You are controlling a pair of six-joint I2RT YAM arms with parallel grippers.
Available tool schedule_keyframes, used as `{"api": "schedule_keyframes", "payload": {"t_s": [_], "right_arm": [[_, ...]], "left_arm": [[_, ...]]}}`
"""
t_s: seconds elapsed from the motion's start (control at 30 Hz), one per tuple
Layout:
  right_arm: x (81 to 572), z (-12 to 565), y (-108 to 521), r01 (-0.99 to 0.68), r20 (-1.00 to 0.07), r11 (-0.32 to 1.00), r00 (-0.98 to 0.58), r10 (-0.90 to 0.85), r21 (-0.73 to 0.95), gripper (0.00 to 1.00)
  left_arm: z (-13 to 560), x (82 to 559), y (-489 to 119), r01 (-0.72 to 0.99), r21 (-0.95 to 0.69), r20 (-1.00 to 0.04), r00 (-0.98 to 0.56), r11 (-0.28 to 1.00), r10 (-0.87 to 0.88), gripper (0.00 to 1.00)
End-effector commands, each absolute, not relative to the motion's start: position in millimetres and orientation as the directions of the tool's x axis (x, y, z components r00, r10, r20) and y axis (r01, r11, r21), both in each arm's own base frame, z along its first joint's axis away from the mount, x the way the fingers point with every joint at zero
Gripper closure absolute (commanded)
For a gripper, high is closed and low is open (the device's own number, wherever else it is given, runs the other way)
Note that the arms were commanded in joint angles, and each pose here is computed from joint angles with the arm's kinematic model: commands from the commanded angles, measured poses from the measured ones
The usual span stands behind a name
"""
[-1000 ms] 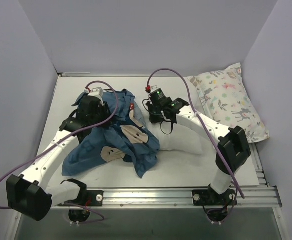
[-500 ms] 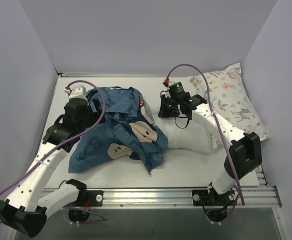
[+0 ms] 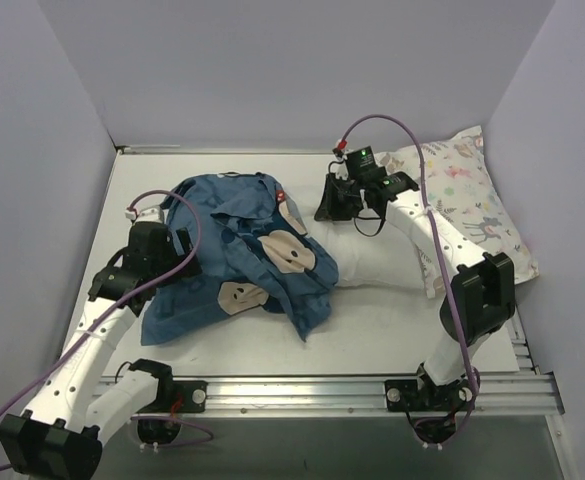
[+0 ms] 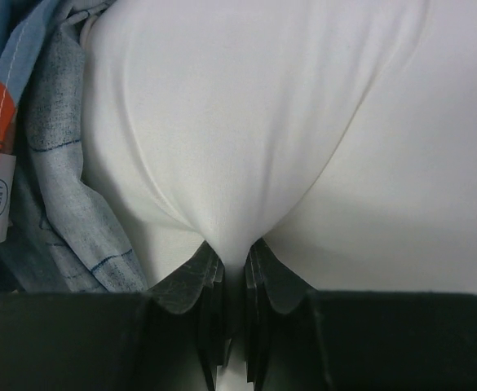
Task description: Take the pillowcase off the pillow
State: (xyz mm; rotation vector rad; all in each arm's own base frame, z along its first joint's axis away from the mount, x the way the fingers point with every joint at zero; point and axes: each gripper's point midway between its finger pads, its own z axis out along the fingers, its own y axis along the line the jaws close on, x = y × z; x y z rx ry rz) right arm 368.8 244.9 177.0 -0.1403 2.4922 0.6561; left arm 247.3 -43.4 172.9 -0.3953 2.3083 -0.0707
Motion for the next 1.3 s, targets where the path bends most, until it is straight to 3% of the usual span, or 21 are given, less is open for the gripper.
{"api": "schedule_keyframes", "payload": {"t_s": [0.0, 0.07, 0.1, 0.23, 0.6, 0.83, 1.27], "right_arm": [[392, 217, 246, -0.238, -0.590, 0.840, -0.799, 0.117, 0.488, 1.00], [395, 220, 244, -0.234, -0.593, 0.840, -0.796, 0.124, 0.490, 1.00], [396, 222, 244, -0.235, -0.597, 0.840, -0.792, 0.126, 0.489, 1.00], [400, 223, 234, -0.215, -0.602, 0.853, -0.786, 0.138, 0.476, 1.00], [413, 229, 177, -0.110, -0.620, 0.889, -0.754, 0.217, 0.444, 1.00], [415, 233, 159, -0.073, -0.629, 0.898, -0.738, 0.244, 0.434, 1.00], [402, 284, 146, -0.089, -0.703, 0.896, -0.655, 0.277, 0.436, 1.00]], "left_arm": [[179, 256, -63, -0.155, -0.287, -0.688, -0.653, 0.945, -0.316, 0.05], [175, 259, -63, -0.142, -0.313, -0.674, -0.663, 0.939, -0.325, 0.14], [174, 260, -61, -0.147, -0.314, -0.670, -0.665, 0.938, -0.328, 0.37], [165, 262, -40, -0.216, -0.290, -0.643, -0.678, 0.932, -0.357, 0.98], [183, 257, 60, -0.542, -0.163, -0.701, -0.525, 0.825, -0.484, 1.00], [189, 246, 108, -0.720, -0.117, -0.729, -0.406, 0.684, -0.552, 1.00], [201, 261, 138, -0.800, -0.238, -0.723, -0.233, 0.551, -0.650, 1.00]]}}
